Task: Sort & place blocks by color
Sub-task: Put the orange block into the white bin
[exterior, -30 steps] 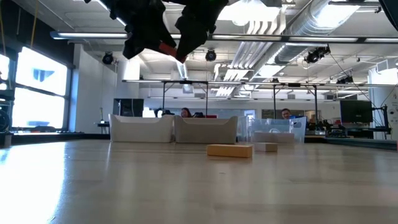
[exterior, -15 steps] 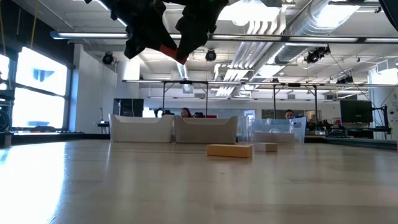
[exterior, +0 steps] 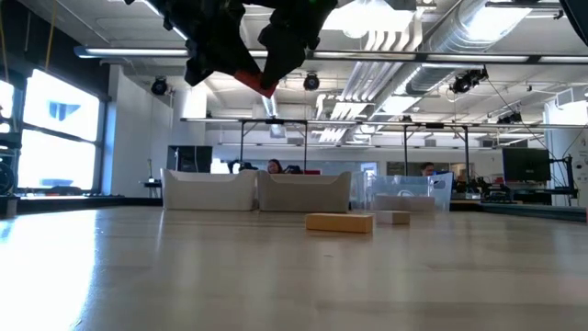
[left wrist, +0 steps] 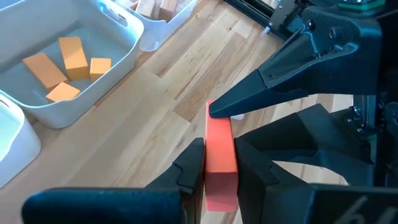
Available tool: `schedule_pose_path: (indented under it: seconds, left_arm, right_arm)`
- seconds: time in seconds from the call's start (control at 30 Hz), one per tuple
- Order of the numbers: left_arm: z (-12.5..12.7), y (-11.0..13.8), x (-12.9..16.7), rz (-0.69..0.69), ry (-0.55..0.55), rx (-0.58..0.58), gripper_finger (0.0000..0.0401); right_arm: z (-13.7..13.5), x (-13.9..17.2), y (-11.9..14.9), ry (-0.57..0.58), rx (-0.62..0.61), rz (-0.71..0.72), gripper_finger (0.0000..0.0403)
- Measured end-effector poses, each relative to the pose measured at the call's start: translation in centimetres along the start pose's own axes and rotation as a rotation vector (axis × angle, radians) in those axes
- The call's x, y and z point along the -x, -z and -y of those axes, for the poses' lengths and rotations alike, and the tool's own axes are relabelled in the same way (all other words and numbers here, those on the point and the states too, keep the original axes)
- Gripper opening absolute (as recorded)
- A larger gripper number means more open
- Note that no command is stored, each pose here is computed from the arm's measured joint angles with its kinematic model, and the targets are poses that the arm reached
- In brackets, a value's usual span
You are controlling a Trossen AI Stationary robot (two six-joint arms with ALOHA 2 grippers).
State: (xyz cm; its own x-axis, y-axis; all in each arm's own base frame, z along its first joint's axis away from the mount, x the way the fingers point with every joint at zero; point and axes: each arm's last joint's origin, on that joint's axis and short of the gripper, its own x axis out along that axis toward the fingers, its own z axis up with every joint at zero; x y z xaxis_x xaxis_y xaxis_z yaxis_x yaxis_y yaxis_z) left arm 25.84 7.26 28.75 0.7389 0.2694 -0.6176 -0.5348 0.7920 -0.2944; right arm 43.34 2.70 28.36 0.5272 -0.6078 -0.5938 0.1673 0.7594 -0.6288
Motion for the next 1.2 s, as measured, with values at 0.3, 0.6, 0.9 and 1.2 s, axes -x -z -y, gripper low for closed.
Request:
schedule_pose_path:
  seconds: [0.3, 0.6, 0.9, 1.2]
  left_arm:
    - [0.0, 0.1, 0.0, -0.007, -0.006, 0.0, 0.0044]
    - [0.0, 0.1, 0.0, -0.006, -0.006, -0.006, 0.0044]
    - [-0.4, 0.5, 0.0, -0.045, -0.063, -0.018, 0.0044]
    - [-2.0, 1.2, 0.3, -0.078, -0.317, -0.057, 0.0044]
  right_arm:
    - [0.0, 0.0, 0.2, -0.009, 0.043, -0.014, 0.0124]
    - [0.0, 0.0, 0.1, 0.001, 0.029, -0.011, 0.0124]
    - [0.2, 0.0, 0.2, 0.049, 0.01, -0.023, 0.0124]
    - [-0.3, 0.6, 0.5, 0.116, 0.067, -0.063, 0.0124]
